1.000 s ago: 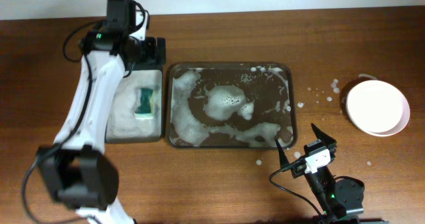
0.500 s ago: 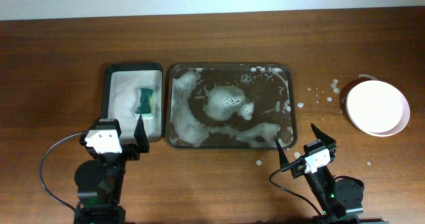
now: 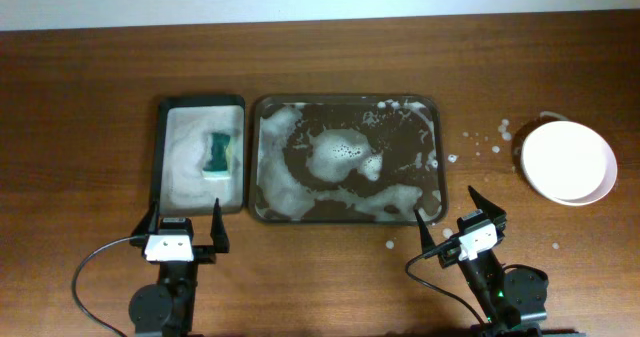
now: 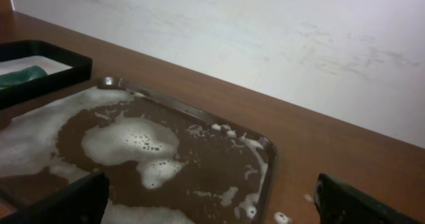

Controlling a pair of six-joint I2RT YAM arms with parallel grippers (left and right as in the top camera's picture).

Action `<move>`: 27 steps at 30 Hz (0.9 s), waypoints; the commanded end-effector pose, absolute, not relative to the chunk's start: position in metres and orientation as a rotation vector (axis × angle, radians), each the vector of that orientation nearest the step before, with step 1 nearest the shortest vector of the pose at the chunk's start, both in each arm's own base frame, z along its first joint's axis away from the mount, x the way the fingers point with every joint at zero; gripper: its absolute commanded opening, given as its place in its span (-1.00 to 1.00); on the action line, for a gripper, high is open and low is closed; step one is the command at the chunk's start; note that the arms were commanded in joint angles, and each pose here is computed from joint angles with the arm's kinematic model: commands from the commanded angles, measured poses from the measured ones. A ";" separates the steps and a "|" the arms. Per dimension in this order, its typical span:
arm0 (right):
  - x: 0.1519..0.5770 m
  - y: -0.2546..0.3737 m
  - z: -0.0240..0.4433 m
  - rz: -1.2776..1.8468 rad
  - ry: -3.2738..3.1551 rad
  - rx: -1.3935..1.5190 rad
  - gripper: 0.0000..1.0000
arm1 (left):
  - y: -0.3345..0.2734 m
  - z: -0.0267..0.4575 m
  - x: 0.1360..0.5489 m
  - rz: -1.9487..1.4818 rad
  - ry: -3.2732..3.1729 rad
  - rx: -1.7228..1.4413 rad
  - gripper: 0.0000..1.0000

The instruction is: Clean dirty plates on tray and stack at the side

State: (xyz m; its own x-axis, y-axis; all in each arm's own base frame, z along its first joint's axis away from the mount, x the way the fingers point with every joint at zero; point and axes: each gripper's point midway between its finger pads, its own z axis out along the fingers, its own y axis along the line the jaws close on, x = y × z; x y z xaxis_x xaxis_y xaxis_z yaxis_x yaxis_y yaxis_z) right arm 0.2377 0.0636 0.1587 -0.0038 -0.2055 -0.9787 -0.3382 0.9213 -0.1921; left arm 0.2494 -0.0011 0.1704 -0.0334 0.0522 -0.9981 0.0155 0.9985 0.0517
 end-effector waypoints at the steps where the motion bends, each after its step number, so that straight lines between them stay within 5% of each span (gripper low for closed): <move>1: 0.237 0.064 0.157 0.117 1.592 -0.424 0.97 | 0.000 0.163 0.246 0.054 1.619 0.076 0.98; 27: 0.237 0.064 0.157 0.117 1.592 -0.424 0.97 | 0.002 0.155 0.246 0.060 1.653 0.069 0.98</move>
State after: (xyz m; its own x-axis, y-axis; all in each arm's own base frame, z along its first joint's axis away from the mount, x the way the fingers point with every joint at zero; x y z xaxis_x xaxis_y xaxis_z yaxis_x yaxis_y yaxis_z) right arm 0.2377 0.0636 0.1589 -0.0027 -0.2054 -0.9787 -0.3380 0.9213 -0.1924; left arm 0.2460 0.0023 0.1586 -0.0781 0.0615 -0.9950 0.0049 0.9981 0.0613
